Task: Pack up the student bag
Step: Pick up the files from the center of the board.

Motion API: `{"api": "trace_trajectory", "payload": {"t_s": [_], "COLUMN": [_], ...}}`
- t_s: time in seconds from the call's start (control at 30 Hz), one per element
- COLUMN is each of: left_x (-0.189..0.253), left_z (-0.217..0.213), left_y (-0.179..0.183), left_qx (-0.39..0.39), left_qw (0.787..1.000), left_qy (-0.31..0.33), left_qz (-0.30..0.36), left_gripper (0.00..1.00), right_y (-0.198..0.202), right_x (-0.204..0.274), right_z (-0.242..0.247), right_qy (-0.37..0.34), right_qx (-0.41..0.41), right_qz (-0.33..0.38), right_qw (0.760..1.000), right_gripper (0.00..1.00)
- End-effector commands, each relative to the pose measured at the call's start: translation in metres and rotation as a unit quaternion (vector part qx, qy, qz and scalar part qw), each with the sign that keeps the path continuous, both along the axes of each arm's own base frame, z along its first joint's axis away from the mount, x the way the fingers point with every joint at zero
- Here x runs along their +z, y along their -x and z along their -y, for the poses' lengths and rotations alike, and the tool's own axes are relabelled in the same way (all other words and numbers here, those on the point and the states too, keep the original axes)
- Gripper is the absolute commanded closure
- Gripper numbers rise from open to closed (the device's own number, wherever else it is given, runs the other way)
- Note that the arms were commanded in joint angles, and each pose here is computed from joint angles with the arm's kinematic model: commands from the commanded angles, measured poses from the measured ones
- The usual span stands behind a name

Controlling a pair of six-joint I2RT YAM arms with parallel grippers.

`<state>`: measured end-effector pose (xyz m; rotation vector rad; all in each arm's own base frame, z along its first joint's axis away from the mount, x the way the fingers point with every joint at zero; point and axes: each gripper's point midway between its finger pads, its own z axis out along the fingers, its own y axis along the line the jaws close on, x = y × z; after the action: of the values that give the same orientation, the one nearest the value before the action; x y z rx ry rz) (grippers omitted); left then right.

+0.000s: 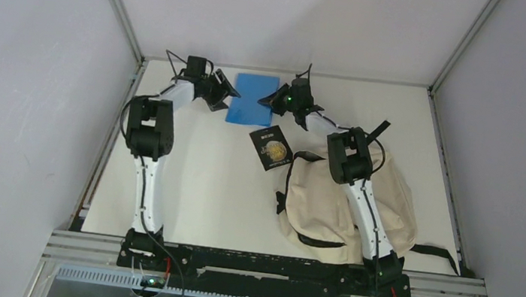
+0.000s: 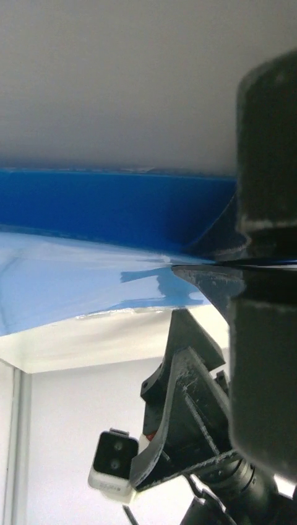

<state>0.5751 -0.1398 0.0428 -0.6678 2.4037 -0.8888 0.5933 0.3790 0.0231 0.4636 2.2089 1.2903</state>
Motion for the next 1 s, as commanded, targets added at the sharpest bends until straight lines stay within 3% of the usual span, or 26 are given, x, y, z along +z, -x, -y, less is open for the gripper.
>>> {"api": "trace_trajectory", "payload": {"t_s": [0.0,0.33,0.53,0.73,0.97], "left_x": [0.013,0.125,0.152,0.165,0.203], "left_z": [-0.003,-0.062,-0.091,-0.123,-0.131], "left_y": [0.038,0.097,0.16,0.211,0.255], "left_qx": [-0.017,0.06,0.088,0.101,0.056], "left_qw": [0.999,0.989,0.98,0.974,0.959], "left_qy": [-0.034,-0.108,-0.15,-0.175,-0.227], "left_qz": [-0.009,0.076,0.092,0.107,0.16], "left_gripper": [0.31,0.29,0.24,0.22,0.21], "right_y": [0.023,0.079,0.126,0.176,0.233], "right_x": [0.083,0.179,0.225,0.248,0.236], "right_z": [-0.026,-0.066,-0.097,-0.108,-0.073], "right_qy": [-0.044,-0.124,-0.139,-0.156,-0.118], "right_qx": [0.047,0.142,0.18,0.23,0.347], "right_qz": [0.066,0.118,0.134,0.143,0.16], "right_qw": [0.996,0.975,0.965,0.95,0.917], "right_gripper": [1.0,1.0,1.0,1.0,1.0]}}
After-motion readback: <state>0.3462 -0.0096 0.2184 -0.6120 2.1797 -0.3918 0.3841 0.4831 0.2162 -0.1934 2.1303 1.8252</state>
